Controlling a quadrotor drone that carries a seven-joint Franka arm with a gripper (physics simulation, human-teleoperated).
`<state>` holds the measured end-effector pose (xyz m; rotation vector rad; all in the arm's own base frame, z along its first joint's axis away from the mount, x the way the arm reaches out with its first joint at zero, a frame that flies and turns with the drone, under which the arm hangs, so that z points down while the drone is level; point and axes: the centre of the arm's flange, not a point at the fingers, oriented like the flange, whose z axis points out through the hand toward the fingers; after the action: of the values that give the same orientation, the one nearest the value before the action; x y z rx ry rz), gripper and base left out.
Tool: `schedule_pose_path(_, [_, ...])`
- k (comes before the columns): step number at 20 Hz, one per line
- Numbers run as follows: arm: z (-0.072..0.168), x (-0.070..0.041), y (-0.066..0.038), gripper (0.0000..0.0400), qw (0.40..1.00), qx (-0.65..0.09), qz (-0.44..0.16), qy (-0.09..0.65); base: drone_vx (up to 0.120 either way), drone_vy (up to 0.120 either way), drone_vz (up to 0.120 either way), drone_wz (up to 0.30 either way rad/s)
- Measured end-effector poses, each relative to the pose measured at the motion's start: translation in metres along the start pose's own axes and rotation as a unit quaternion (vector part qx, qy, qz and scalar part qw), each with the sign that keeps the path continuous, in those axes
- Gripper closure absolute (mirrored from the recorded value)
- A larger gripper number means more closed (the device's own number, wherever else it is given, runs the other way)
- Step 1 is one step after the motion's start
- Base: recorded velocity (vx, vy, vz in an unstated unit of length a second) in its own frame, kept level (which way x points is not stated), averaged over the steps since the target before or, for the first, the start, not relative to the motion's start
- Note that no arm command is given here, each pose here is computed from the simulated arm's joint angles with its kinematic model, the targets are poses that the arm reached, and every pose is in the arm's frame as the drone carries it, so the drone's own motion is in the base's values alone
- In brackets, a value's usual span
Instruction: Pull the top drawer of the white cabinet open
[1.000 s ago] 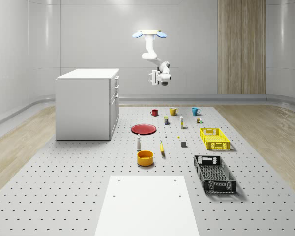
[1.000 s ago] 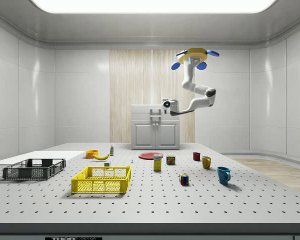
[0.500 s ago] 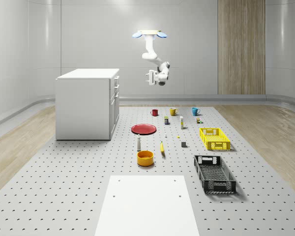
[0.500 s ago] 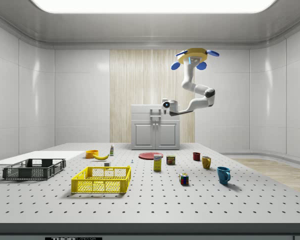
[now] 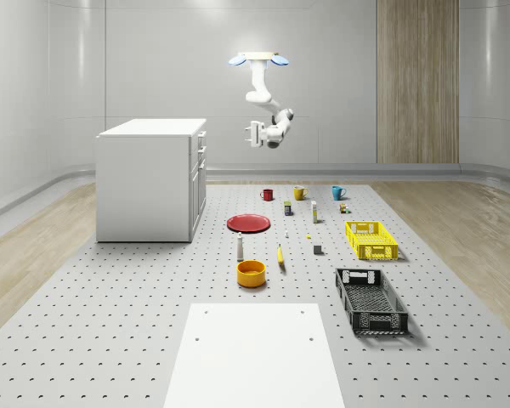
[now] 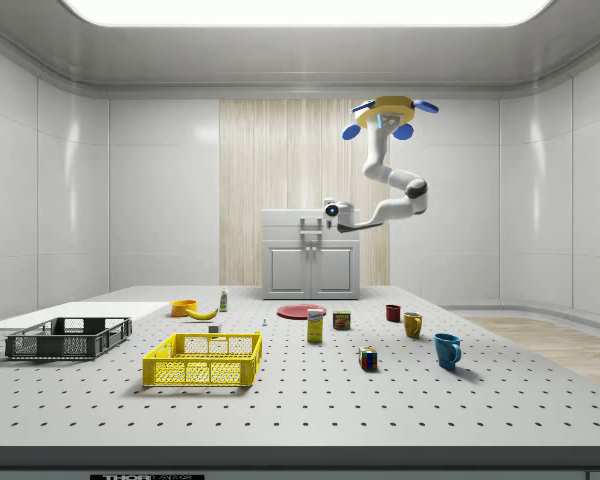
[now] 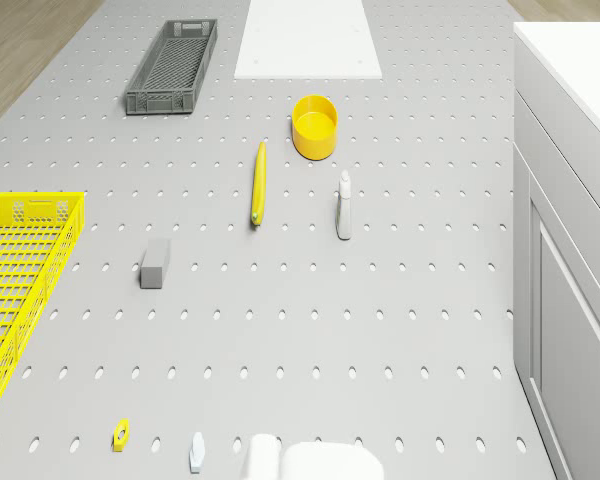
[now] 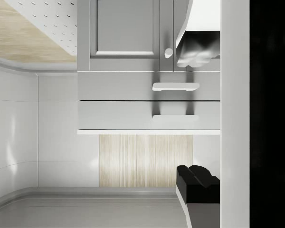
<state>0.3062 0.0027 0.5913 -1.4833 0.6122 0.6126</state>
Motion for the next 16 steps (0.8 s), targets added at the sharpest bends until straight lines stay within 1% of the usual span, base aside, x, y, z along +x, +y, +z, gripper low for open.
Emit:
schedule_pose_path(9, [0.052,0.000,0.000,0.0095,1.000,0.000,0.000,0.000,0.000,0.000,0.000,0.000])
schedule_pose_path(16, [0.086,0.000,0.000,0.0095,1.000,0.000,0.000,0.000,0.000,0.000,0.000,0.000])
